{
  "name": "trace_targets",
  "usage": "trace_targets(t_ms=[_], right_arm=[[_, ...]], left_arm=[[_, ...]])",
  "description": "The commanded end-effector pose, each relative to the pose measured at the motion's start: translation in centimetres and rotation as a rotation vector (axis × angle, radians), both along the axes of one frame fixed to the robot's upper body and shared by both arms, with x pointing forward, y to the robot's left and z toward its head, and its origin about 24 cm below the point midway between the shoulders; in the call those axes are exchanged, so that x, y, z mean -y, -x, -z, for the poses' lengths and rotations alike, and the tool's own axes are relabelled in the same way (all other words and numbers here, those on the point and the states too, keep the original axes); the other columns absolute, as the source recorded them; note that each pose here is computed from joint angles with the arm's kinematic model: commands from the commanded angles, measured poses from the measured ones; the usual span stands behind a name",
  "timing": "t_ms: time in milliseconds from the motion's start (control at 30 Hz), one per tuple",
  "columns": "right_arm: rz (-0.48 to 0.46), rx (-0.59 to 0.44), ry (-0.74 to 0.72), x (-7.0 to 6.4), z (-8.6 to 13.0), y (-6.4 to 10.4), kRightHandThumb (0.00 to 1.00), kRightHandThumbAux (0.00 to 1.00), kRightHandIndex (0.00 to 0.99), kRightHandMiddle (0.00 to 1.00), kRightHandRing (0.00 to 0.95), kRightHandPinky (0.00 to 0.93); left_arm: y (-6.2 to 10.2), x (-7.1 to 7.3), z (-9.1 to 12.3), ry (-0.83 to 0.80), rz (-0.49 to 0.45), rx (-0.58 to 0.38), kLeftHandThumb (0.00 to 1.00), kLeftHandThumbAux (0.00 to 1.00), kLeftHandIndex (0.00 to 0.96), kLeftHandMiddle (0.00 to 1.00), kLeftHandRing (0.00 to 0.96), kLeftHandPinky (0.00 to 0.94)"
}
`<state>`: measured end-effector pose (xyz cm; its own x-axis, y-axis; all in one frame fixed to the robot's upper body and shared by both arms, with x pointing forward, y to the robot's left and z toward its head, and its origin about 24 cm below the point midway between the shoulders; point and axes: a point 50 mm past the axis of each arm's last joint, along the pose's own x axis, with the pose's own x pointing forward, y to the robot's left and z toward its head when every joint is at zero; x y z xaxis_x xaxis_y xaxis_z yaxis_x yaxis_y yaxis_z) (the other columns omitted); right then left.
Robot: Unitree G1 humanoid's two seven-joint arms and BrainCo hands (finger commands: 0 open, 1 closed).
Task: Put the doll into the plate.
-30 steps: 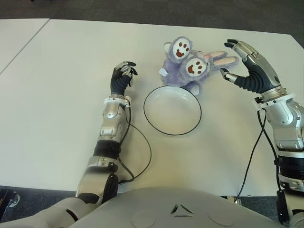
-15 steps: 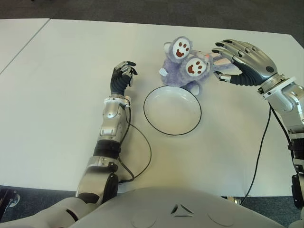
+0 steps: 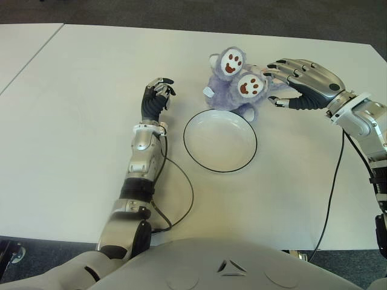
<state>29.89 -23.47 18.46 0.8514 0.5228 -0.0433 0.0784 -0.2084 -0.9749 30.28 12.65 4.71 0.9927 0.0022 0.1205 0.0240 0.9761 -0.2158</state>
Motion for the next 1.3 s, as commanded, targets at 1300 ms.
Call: trace_targets(t_ms=[1300], right_arm=[[0.086,-0.076,0.354,-1.4,0.1,-5.0,0.512,0.150,0.000,0.000,0.000,0.000]], left_arm=[[2.9,0.1,4.7,0.052,-0.035,-0.177,0.710,0.705,0.442,0.885,0.887,0.865]])
